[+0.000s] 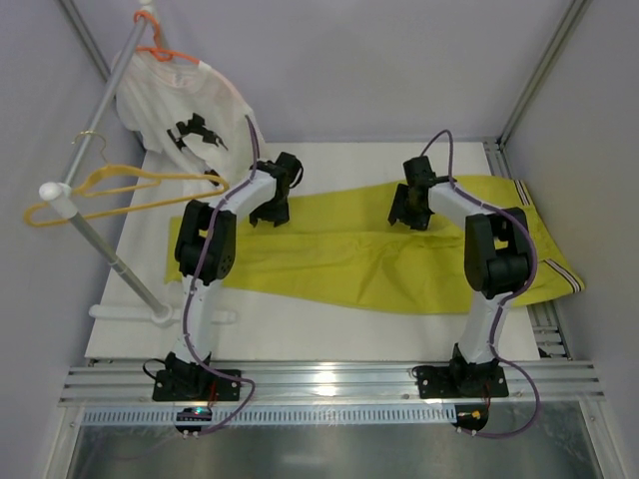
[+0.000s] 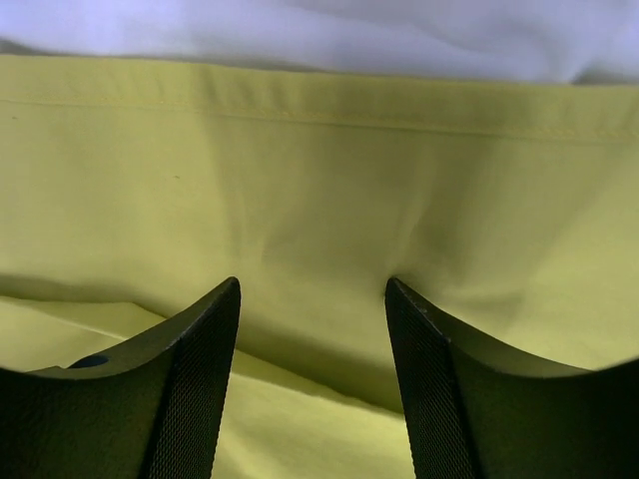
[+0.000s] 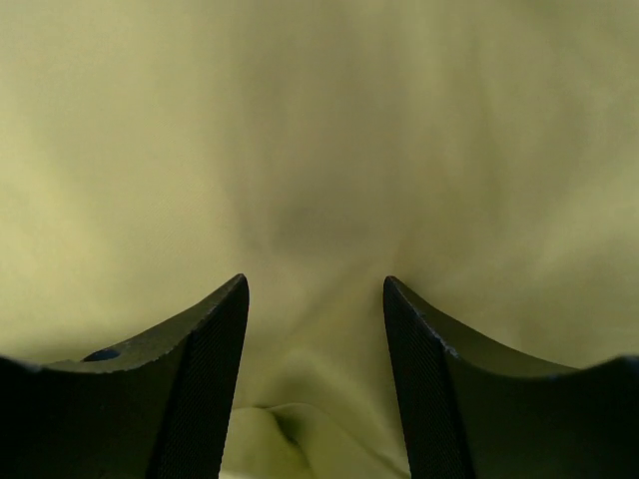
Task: Place the trousers on the hanger
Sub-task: Fold the trousers
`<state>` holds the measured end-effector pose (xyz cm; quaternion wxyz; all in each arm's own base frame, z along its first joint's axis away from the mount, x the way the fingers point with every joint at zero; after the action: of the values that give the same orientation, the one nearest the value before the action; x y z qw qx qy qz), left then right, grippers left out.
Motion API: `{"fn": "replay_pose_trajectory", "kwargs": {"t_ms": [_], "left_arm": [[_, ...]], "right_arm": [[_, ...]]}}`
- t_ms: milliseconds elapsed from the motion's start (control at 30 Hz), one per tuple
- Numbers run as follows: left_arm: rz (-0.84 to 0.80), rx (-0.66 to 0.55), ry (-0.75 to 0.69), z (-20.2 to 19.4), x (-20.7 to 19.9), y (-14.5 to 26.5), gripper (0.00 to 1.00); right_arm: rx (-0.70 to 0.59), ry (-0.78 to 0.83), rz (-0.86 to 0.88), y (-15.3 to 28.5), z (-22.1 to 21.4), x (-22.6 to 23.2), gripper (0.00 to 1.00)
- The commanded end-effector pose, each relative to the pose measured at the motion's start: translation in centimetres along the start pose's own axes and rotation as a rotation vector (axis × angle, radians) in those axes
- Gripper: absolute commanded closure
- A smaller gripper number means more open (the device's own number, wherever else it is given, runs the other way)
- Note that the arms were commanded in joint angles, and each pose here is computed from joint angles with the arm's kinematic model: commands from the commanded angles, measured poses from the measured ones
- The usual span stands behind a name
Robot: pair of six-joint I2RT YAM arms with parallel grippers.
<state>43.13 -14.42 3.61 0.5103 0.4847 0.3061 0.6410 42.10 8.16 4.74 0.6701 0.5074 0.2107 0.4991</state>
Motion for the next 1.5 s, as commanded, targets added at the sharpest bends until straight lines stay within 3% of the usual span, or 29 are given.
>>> {"fn": "replay_pose_trajectory", "kwargs": {"t_ms": [0, 200, 533, 733, 933, 1100, 1300, 1467], "left_arm": [[0.119, 0.101, 0.039, -1.6, 3.7, -3.8, 0.39], [0.186, 0.116, 0.094, -0.5, 7.7, -4.9, 0.4], [0.199, 0.148, 0.143, 0.7, 10.3, -5.9, 0.4], [0.108, 0.071, 0.197, 1.5, 9.3, -2.5, 0.36], [0.023, 0.034, 0.194, 0.7, 5.5, 0.7, 0.34], [0.012, 0.038, 0.197, -0.3, 3.5, 1.2, 0.34], [-0.023, 0.046, 0.185, -0.8, 1.3, 0.8, 0.34], [0.008, 0.084, 0.172, -1.5, 1.2, -0.8, 0.35]], "right_arm": [[0.01, 0.018, 0.014, -0.6, -2.2, 2.3, 0.41], [0.052, -0.045, 0.043, -1.5, -5.5, 4.0, 0.41], [0.05, -0.067, 0.179, -1.5, -7.5, 9.6, 0.41], [0.107, -0.078, 0.243, -1.8, -9.5, 12.8, 0.41], [0.122, -0.027, 0.272, -1.3, -10.1, 14.8, 0.41], [0.046, 0.05, 0.213, 1.1, -5.7, 11.8, 0.41], [-0.063, 0.019, 0.055, 3.7, 0.5, 3.9, 0.4], [-0.057, -0.017, -0.038, 3.5, 1.3, -1.4, 0.39]]}}
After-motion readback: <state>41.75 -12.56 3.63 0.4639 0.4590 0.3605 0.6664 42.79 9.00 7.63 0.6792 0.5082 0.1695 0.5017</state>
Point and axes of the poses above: each gripper's point midway between its finger pads, its own y axis back along the fingers, its own x axis along the line the jaws close on, z = x × y, the point moved 1 cm from there along y, back along the fingers, and after that the axes turned 10 degrees about -y, right-handed, at the moved point
